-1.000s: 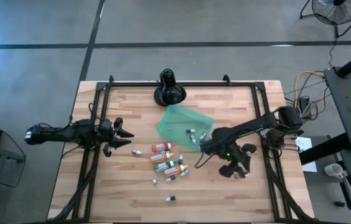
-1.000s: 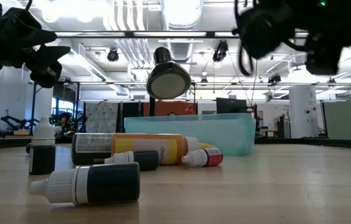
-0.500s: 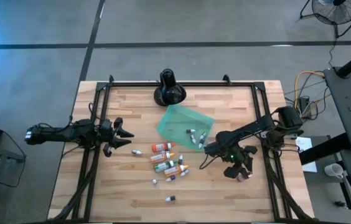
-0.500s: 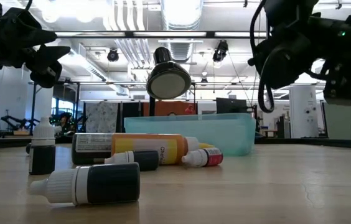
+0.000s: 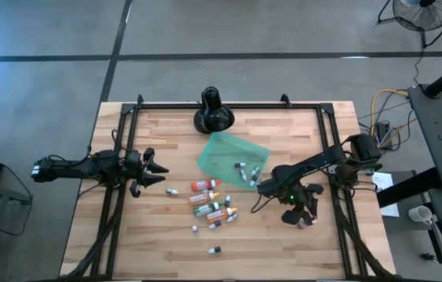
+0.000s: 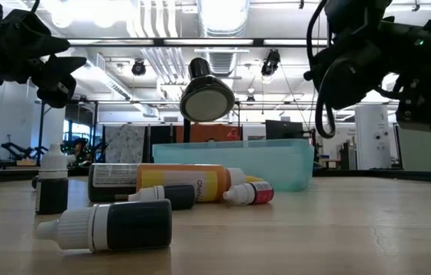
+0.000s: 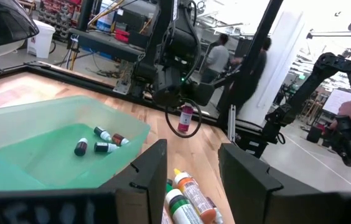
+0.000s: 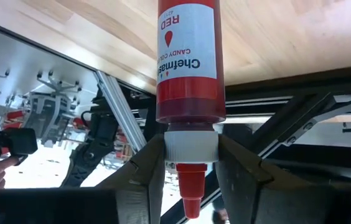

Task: Pick & Place food coloring
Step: Put the large red food coloring bottle into the green bin

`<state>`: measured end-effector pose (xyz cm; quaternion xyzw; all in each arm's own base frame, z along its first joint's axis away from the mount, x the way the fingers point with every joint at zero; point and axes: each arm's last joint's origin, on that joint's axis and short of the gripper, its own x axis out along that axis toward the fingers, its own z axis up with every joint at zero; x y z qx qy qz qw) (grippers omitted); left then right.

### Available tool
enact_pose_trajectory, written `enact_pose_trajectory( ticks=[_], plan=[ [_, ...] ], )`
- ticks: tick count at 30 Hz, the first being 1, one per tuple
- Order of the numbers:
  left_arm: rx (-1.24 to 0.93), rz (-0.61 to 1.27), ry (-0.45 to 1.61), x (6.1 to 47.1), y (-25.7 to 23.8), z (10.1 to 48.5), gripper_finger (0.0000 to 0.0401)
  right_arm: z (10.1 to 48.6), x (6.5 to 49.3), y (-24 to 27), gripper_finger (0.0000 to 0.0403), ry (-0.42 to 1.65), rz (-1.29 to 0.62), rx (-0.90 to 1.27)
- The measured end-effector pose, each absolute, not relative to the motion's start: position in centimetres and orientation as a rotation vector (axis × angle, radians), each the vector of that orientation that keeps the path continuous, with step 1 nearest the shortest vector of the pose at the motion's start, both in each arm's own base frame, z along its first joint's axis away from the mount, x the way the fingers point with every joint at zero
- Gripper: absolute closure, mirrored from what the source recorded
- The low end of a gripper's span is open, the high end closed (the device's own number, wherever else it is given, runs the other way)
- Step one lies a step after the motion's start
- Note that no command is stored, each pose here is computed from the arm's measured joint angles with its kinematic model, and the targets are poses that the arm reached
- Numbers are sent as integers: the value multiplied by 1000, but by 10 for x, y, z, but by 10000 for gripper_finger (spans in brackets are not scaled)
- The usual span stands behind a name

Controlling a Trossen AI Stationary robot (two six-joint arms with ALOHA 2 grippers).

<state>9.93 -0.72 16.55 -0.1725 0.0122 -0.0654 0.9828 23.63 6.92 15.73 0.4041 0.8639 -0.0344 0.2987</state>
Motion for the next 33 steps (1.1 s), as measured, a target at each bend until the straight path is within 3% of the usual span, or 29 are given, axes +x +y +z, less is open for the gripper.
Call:
enact_pose_trajectory(
  ticks=[9,23,33],
  plan=[
    [-347,-132,24,99,-7,166,284,157,240,70,259,2272,-93,1091],
    [-347,-132,24,99,-7,166,284,157,241,71,267,2270,-97,1123],
    [-347,-132,25,99,-7,166,284,157,241,70,236,2264,-99,1129]
  ],
)
